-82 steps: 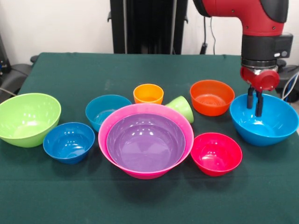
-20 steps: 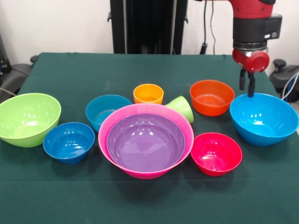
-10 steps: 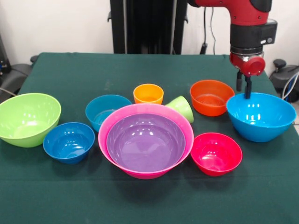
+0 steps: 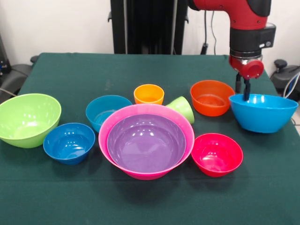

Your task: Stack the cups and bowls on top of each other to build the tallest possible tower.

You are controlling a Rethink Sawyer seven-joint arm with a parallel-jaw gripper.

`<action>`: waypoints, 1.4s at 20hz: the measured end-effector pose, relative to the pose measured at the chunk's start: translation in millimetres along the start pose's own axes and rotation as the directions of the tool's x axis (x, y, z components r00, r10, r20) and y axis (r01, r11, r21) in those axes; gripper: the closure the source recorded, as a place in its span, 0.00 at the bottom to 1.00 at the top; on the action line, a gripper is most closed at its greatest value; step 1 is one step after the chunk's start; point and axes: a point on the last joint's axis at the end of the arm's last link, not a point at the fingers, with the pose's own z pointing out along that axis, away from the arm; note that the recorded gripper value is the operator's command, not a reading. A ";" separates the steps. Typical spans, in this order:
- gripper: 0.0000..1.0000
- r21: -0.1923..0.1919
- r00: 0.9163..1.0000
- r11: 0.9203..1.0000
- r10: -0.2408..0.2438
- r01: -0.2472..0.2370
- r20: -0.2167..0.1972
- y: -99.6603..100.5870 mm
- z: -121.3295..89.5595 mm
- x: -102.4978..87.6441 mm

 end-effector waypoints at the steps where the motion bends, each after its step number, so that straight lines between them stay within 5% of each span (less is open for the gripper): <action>1: 1.00 -0.002 1.000 1.000 -0.003 0.003 0.001 0.3 0.1 1.6; 12: 1.00 -0.033 0.998 0.998 -0.054 0.055 0.014 5.9 -8.9 21.6; 22: 1.00 -0.041 0.999 0.998 -0.039 0.040 0.017 10.4 -9.4 5.7; 28: 1.00 -0.081 0.999 0.996 -0.031 0.034 0.034 26.5 -33.0 -6.9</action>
